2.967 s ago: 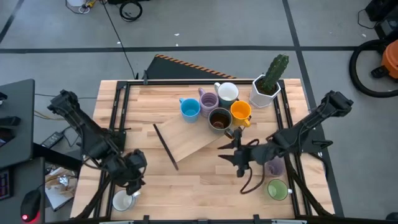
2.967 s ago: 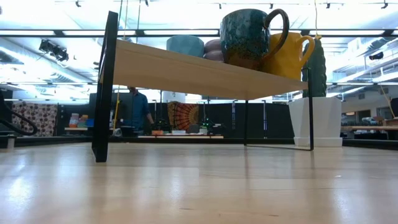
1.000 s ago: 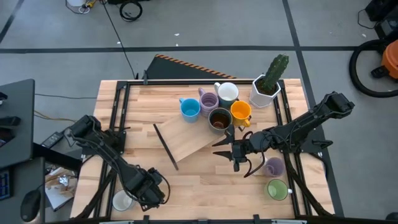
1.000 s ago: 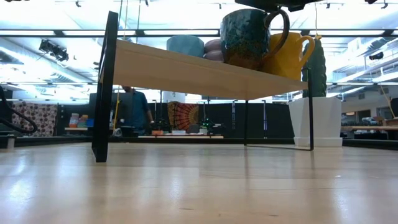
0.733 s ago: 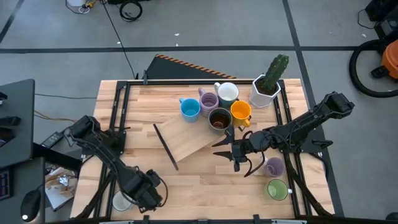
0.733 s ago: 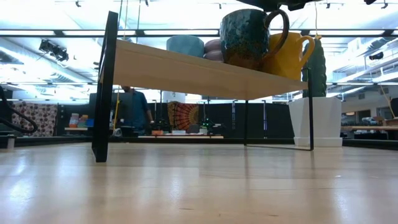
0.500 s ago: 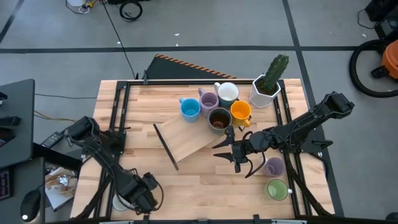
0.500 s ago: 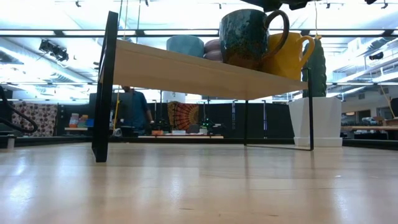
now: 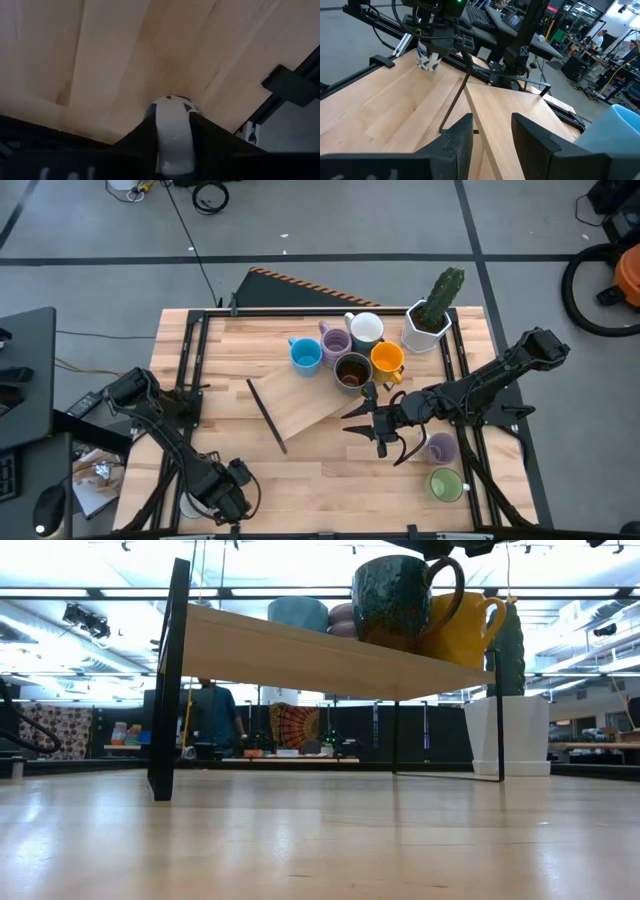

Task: Place coffee mugs
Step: Put the white patterned mug on the shelf

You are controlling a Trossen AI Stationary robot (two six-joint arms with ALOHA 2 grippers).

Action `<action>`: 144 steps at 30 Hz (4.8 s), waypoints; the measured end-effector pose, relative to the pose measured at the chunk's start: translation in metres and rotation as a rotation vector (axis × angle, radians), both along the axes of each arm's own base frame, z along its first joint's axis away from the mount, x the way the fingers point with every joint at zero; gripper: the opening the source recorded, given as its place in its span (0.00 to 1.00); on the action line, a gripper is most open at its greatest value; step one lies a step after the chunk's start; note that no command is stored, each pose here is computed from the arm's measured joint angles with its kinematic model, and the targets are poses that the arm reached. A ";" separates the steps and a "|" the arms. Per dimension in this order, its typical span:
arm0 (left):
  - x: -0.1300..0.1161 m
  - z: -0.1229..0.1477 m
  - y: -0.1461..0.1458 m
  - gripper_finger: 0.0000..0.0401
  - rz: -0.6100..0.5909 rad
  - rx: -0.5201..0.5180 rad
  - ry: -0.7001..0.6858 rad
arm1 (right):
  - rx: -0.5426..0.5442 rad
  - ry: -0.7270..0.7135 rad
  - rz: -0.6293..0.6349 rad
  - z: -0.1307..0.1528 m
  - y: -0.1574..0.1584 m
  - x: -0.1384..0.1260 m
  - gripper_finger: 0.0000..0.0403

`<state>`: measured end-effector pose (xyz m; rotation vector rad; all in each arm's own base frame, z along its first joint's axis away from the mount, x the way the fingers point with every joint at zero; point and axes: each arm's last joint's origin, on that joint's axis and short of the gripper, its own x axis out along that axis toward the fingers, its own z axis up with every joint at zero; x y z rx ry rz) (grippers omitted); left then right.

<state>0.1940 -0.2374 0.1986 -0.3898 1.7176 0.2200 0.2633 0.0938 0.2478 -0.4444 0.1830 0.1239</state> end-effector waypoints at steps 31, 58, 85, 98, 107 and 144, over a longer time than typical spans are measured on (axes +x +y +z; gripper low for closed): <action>0.094 0.065 0.057 0.16 -0.323 -0.153 -0.342 | 0.052 0.067 -0.228 -0.005 0.030 -0.028 0.35; 0.132 0.180 0.112 0.16 -0.260 -0.177 -0.696 | 0.065 0.051 -0.280 -0.006 0.052 -0.046 0.35; 0.128 0.169 0.260 0.16 0.239 0.080 -0.412 | 0.067 0.054 -0.269 -0.006 0.052 -0.046 0.35; 0.130 0.167 0.259 0.18 0.235 0.074 -0.423 | 0.067 0.057 -0.257 -0.006 0.052 -0.046 0.35; 0.132 0.167 0.251 0.19 0.187 0.088 -0.442 | 0.068 0.059 -0.252 -0.006 0.053 -0.046 0.35; 0.137 0.167 0.253 0.43 0.122 0.206 -0.492 | 0.070 0.062 -0.220 -0.006 0.054 -0.046 0.35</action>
